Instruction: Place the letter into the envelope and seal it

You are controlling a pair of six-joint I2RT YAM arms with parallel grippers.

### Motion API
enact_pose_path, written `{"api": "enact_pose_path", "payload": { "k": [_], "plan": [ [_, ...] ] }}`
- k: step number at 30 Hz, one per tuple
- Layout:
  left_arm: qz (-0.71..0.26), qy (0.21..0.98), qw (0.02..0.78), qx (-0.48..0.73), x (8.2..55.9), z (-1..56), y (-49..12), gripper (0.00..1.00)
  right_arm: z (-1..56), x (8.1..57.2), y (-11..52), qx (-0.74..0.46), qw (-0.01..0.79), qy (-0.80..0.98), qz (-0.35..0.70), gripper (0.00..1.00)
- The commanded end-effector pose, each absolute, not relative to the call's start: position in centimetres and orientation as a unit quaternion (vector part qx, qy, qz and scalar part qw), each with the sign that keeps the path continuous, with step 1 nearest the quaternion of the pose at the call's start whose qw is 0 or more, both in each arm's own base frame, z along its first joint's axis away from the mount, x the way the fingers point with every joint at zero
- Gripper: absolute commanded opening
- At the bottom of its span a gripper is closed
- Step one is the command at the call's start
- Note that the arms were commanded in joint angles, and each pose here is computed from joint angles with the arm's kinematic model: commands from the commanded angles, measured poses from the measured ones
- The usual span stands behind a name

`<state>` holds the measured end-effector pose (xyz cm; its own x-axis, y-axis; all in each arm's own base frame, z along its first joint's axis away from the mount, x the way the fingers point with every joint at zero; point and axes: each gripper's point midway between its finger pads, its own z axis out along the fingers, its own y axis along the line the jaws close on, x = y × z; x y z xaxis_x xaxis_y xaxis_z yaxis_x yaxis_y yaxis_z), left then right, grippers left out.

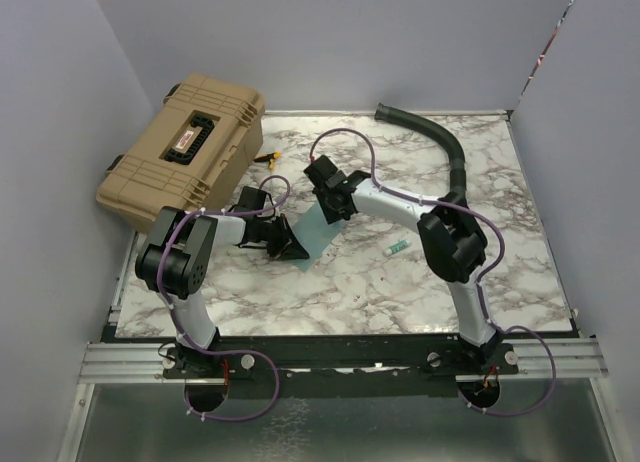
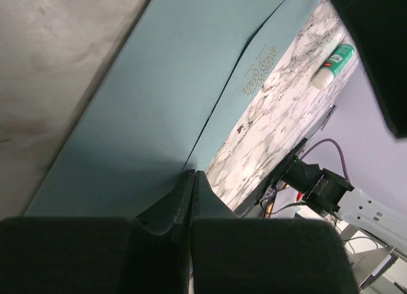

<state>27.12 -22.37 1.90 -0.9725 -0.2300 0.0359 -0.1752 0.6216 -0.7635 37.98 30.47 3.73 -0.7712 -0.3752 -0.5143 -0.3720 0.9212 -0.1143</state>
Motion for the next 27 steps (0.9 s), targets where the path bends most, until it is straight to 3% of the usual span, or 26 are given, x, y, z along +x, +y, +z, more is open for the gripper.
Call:
{"api": "enact_pose_path", "payload": {
  "k": [1,12,27],
  "plan": [
    [-0.340,0.930,-0.005,-0.138,24.7,-2.1,-19.9,0.00,5.5,35.1,34.5,-0.262,0.274,0.925,0.034,0.30],
    [-0.338,0.931,-0.006,-0.138,24.6,-2.3,-19.8,0.00,2.2,30.8,38.2,-0.291,0.234,0.924,0.084,0.21],
    [-0.357,0.920,-0.014,-0.162,24.6,-2.1,-19.8,0.00,0.6,30.5,37.5,-0.223,0.259,0.935,0.098,0.21]
  ]
}}
